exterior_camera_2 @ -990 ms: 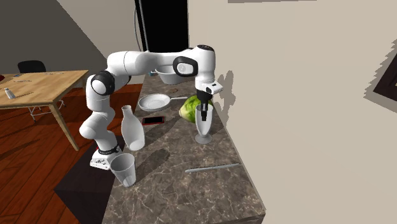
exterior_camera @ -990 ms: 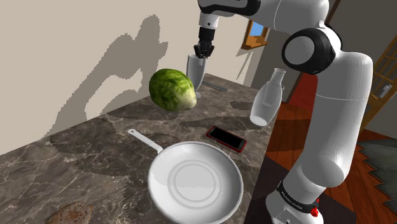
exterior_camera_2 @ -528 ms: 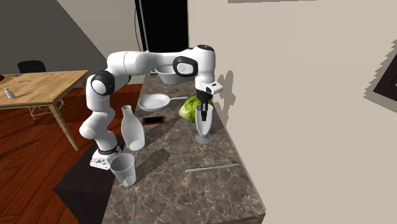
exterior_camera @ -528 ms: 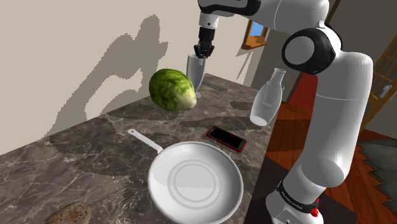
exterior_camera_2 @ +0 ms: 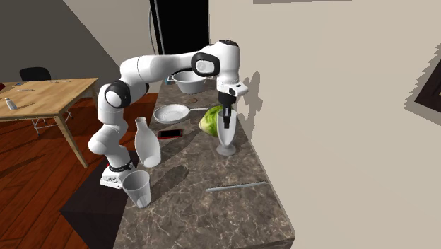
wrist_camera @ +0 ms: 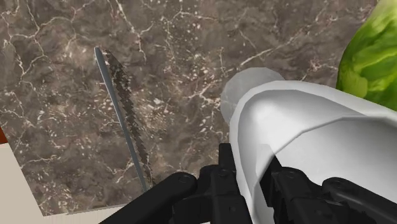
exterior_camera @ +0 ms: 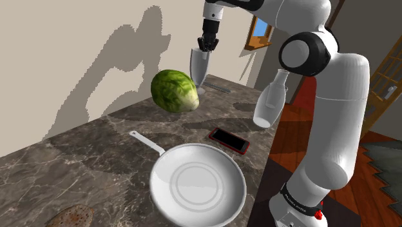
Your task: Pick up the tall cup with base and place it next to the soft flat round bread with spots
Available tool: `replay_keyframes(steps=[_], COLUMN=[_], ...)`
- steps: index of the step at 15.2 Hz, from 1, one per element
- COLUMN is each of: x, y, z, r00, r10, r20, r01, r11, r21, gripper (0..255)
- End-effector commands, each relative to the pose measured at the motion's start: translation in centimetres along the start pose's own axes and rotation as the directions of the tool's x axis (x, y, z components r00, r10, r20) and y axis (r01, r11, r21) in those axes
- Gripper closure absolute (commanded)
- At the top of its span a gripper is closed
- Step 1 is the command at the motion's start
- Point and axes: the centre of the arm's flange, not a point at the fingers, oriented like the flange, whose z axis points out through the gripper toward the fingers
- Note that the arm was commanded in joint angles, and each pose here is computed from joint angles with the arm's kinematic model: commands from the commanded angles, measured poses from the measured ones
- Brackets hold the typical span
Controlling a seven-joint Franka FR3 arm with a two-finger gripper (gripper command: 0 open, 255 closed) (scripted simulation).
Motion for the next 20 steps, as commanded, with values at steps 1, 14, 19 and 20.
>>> replay_keyframes(steps=[1,14,19,20], x=[0.0,-5.4,-9.3,-10.0], y=[-0.2,-7.6,-13.0,-14.1], z=[-1.2,-4.4,-4.4,-4.4], r00=[1.000,1.000,1.000,1.000], r10=[0.000,0.000,0.000,0.000], r20=[-0.001,-0.001,-0.001,-0.001], r01=[0.000,0.000,0.000,0.000], r11=[1.000,1.000,1.000,1.000], r21=[0.000,0.000,0.000,0.000], gripper=[255,255,255,255])
